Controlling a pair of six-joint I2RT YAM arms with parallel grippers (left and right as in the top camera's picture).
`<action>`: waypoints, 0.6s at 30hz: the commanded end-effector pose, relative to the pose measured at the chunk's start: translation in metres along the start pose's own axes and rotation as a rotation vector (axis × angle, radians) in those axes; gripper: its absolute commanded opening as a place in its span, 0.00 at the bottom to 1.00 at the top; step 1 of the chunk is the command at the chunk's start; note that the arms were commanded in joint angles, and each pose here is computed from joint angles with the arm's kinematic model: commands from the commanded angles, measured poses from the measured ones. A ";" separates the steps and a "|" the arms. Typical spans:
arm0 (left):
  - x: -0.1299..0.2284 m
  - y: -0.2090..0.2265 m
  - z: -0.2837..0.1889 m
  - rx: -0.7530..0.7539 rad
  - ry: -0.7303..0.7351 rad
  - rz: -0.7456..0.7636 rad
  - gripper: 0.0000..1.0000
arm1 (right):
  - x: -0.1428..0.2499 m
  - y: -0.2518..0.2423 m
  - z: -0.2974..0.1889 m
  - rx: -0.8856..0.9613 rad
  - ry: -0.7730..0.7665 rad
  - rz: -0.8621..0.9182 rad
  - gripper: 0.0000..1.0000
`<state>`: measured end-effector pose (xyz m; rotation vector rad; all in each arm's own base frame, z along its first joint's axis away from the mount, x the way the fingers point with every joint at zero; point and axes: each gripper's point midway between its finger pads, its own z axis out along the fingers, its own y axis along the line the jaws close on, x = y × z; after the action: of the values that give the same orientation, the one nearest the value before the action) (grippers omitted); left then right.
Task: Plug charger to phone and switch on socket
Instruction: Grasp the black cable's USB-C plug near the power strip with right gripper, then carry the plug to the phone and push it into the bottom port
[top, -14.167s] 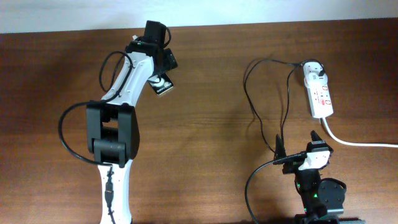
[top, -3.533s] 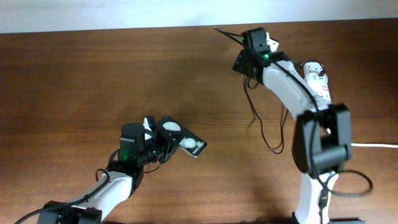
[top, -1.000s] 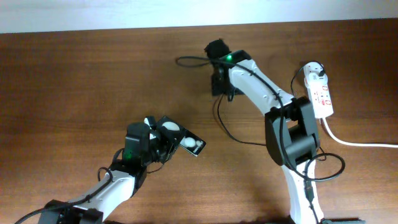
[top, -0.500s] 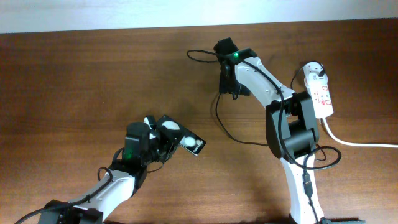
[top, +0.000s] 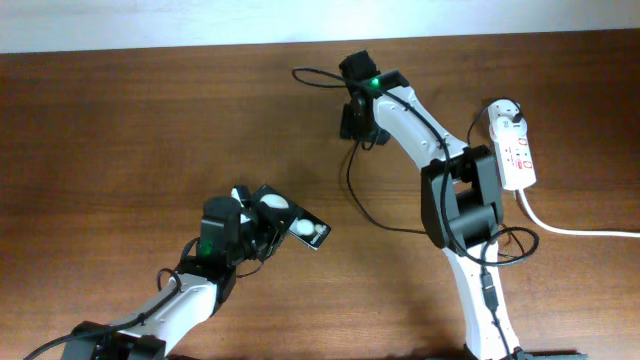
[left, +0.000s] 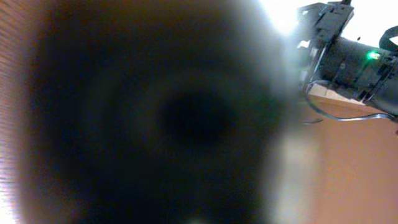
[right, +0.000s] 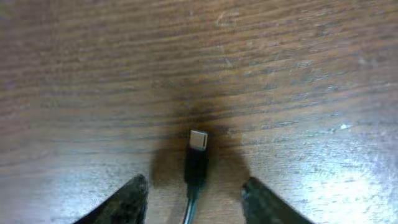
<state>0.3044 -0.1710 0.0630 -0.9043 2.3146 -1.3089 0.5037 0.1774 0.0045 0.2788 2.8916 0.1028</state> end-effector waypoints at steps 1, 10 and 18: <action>-0.005 -0.015 0.000 0.033 -0.013 0.039 0.02 | 0.024 -0.001 0.020 0.026 0.079 -0.015 0.45; -0.005 -0.015 0.000 0.033 -0.012 0.038 0.02 | 0.038 -0.009 0.026 0.057 0.131 -0.018 0.15; -0.001 -0.007 0.001 0.005 0.006 0.021 0.00 | 0.051 -0.025 -0.013 0.076 0.214 -0.131 0.04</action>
<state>0.3041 -0.1704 0.0620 -0.9104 2.3184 -1.3026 0.4687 0.1698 0.0010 0.2402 3.0344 0.0277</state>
